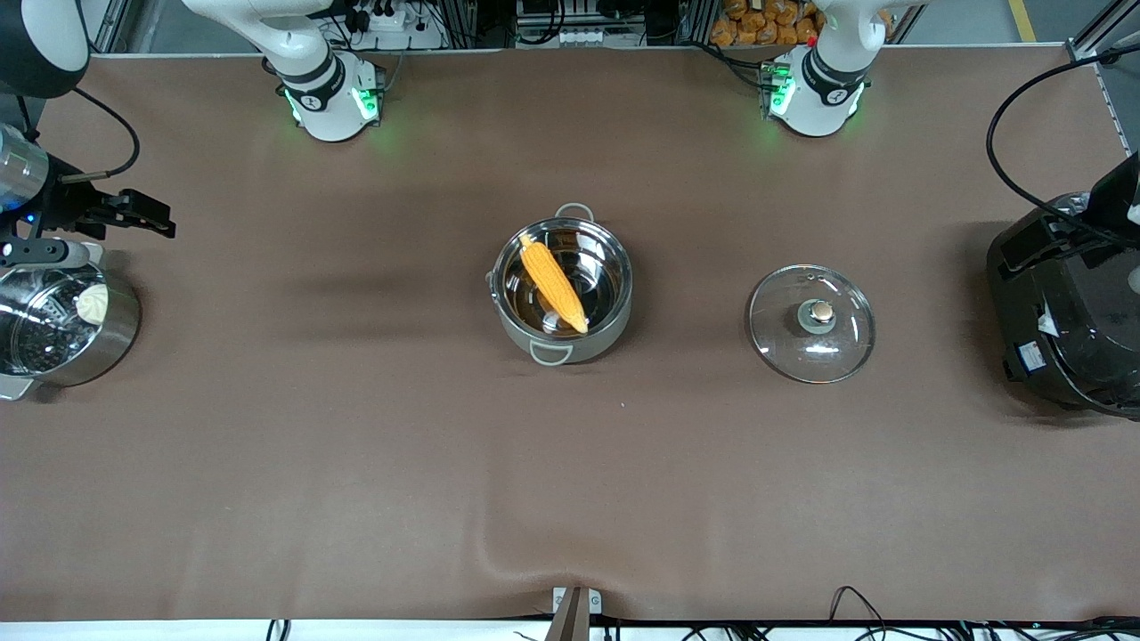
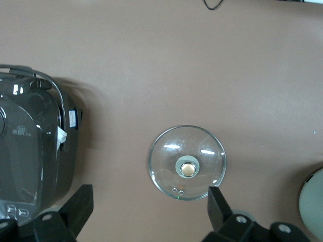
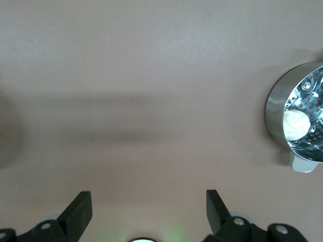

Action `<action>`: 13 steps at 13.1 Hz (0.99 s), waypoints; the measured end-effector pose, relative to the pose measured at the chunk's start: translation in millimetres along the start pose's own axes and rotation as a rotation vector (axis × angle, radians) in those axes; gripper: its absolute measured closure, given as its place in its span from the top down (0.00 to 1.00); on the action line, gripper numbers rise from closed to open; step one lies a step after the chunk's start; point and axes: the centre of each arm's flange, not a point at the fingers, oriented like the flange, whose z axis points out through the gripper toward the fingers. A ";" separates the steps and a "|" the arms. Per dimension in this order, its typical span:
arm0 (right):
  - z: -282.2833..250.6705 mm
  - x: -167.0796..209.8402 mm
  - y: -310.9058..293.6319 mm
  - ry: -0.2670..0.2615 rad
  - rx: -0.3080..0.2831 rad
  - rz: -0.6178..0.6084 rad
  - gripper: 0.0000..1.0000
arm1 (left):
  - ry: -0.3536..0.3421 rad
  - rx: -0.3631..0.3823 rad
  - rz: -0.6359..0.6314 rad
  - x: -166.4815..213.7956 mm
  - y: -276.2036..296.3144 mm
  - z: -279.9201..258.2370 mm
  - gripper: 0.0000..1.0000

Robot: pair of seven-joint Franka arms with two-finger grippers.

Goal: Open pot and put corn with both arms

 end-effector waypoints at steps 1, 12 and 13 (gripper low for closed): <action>1.8 -0.7 3.9 0.001 0.018 0.012 1.00 | -0.010 -0.006 0.009 -1.1 -8.2 -0.7 1.00; -36.3 -8.7 8.3 0.020 0.033 0.023 1.00 | -0.075 -0.022 0.072 -21.7 0.5 -10.8 1.00; -37.2 -8.6 8.3 0.023 0.032 0.023 1.00 | -0.075 -0.022 0.076 -21.9 2.6 -10.8 1.00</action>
